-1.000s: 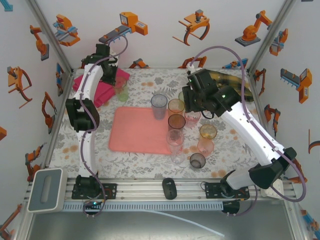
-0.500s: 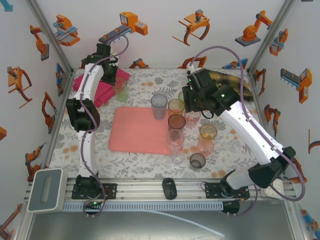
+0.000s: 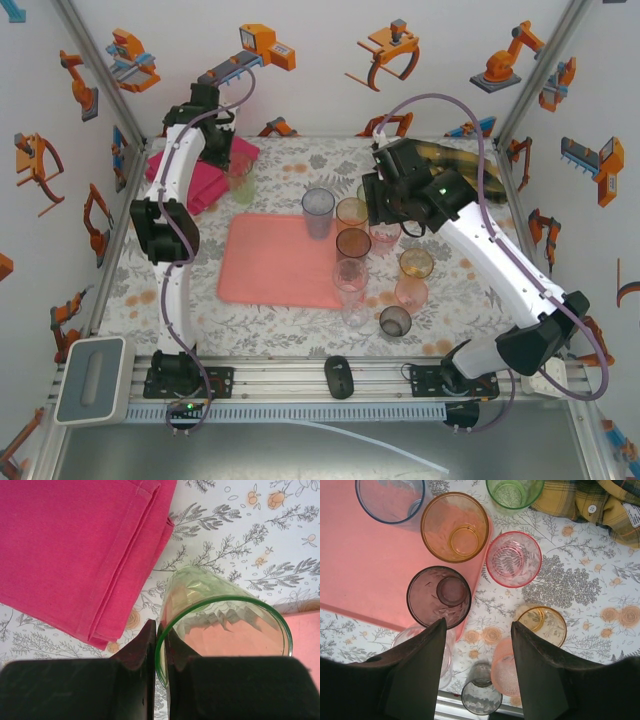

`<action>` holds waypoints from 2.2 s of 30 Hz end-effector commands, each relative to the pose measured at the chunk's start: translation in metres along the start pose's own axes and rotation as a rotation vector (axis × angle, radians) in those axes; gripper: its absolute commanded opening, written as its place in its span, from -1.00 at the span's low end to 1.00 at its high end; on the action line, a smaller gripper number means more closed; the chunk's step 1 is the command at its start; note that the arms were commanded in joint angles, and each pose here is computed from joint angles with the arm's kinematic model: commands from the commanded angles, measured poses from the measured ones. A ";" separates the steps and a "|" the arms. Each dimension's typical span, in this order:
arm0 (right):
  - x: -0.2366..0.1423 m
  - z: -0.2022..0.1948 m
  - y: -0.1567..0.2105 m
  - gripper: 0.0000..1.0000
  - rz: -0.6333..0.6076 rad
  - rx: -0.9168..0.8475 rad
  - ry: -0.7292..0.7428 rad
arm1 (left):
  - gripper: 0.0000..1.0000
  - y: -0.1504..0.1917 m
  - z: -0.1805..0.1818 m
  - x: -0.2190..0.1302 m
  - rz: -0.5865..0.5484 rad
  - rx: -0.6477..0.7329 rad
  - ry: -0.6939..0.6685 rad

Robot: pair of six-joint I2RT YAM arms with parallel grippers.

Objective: Place the glasses into the tray

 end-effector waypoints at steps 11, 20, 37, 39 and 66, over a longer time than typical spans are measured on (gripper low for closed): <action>-0.002 0.004 -0.010 0.04 -0.043 0.016 -0.056 | -0.93 0.013 -0.037 -0.119 -0.073 0.023 0.068; -0.008 -0.005 -0.002 0.04 -0.036 0.035 -0.056 | -0.91 0.044 -0.075 -0.154 -0.066 0.080 0.135; -0.027 -0.035 0.015 0.05 -0.013 0.121 0.008 | -0.88 0.071 -0.156 -0.164 -0.064 0.278 0.263; -0.032 -0.039 0.018 0.05 -0.020 0.133 0.018 | -0.88 0.072 -0.166 -0.165 -0.070 0.300 0.275; -0.035 -0.055 0.027 0.05 -0.024 0.173 0.054 | -0.86 0.047 -0.245 -0.096 -0.127 0.460 0.272</action>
Point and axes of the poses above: each hand's point on the last joint's axis, 136 mm out from that joint toward the fingers, its own x axis out along the fingers, its own z axis along the line the jaws close on, y = z × x, the point moved 7 cm from there along -x, back along the fingers, and after that the axes turned 11 degrees about x, right-handed, at the moved point
